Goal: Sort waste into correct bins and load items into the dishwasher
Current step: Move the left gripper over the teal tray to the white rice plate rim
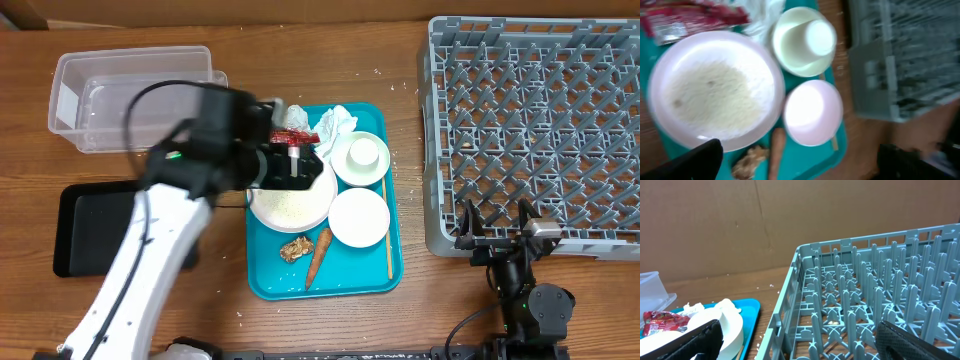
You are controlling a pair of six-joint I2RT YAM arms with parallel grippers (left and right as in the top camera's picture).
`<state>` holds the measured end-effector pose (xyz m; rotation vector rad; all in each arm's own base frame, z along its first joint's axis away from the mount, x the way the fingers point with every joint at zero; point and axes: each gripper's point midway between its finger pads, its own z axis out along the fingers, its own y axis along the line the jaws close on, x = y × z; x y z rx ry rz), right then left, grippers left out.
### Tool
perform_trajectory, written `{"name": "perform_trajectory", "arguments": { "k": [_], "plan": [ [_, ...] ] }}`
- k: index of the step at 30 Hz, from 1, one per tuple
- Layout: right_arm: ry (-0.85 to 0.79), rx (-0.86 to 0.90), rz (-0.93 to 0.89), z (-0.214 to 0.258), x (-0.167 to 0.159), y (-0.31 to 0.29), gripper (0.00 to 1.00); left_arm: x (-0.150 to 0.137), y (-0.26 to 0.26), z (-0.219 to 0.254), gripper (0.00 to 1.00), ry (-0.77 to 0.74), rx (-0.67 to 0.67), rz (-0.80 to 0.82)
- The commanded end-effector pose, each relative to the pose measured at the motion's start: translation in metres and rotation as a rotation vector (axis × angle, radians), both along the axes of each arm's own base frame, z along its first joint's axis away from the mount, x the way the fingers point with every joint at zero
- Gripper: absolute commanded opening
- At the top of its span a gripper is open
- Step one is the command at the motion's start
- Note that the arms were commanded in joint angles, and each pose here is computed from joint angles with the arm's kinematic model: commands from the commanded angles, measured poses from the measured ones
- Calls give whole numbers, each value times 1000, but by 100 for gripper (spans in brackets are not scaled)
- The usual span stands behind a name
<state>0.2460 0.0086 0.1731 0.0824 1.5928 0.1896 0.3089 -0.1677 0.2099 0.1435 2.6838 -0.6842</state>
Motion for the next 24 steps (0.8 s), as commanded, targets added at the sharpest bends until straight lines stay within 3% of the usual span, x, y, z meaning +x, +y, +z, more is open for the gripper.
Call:
{"name": "perform_trajectory", "arguments": {
  "k": [1, 6, 11, 17, 24],
  "plan": [
    [-5, 3, -13, -2, 0, -3, 100, 33, 36, 1, 100, -143, 356, 181],
    [-4, 3, -13, -2, 0, -3, 100, 51, 44, -4, 100, -195, 454, 221],
    [-5, 3, -14, -2, 0, -3, 100, 66, 47, 0, 100, -237, 440, 252],
    [-4, 3, -13, -2, 0, -3, 100, 73, 43, 2, 100, -287, 473, 169],
    [-4, 3, -13, -2, 0, -3, 100, 78, 30, -44, 100, -197, 519, 28]
  ]
}}
